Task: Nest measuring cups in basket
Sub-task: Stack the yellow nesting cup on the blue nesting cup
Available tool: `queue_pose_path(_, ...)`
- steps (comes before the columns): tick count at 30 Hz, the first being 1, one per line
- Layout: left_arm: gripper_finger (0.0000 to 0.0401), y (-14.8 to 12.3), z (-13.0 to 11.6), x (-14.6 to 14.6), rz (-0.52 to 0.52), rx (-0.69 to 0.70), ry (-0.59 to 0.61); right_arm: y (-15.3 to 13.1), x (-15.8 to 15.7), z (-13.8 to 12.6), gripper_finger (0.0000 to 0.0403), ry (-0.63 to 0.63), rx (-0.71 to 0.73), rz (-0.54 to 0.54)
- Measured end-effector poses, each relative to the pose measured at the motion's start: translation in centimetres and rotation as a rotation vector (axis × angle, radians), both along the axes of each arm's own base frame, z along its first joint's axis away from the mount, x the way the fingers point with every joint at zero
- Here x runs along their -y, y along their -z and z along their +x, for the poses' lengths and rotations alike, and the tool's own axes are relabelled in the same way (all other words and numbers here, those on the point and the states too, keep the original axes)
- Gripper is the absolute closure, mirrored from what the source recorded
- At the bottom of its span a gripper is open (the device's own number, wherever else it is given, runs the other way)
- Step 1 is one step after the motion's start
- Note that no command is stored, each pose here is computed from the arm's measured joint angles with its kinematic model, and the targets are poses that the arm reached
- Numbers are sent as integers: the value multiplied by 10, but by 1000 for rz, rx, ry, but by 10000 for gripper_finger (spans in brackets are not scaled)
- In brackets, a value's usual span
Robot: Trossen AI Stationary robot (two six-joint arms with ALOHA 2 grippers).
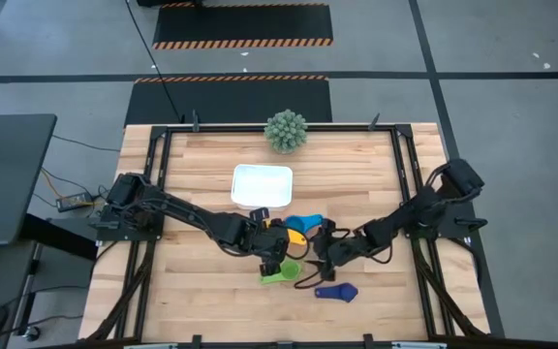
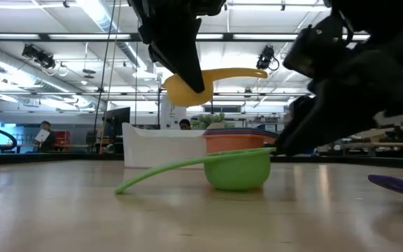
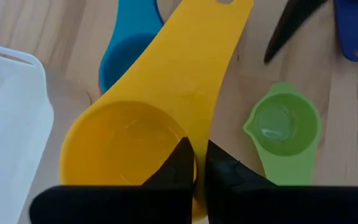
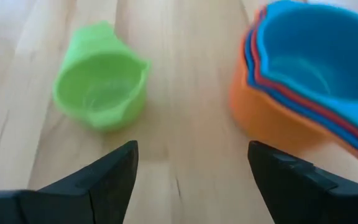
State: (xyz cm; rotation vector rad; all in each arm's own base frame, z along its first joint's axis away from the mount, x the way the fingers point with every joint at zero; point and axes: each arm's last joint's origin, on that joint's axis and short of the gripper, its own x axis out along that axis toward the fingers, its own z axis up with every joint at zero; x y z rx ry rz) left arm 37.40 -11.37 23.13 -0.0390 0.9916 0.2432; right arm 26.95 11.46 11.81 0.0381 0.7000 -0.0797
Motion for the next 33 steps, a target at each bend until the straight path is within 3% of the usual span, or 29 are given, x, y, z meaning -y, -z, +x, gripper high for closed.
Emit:
queue_pose_path(3,385,0,0,0,-1,3,0,-10,2,-12,92,-9,-69,-25)
queue_pose_path(15,384,7,23,-5,-1,157,-49,-65,25,-54,92,64,-93,-212)
queue_pose_path(23,379,19,46,-22,-119,291,-215,-76,40,-83,92,204,-177,-208)
queue_pose_path(27,378,30,51,-33,-169,283,-310,-78,35,-87,92,178,-174,-202)
queue_pose_path(33,378,36,53,-36,-283,254,-340,-77,29,-91,92,149,-171,-229)
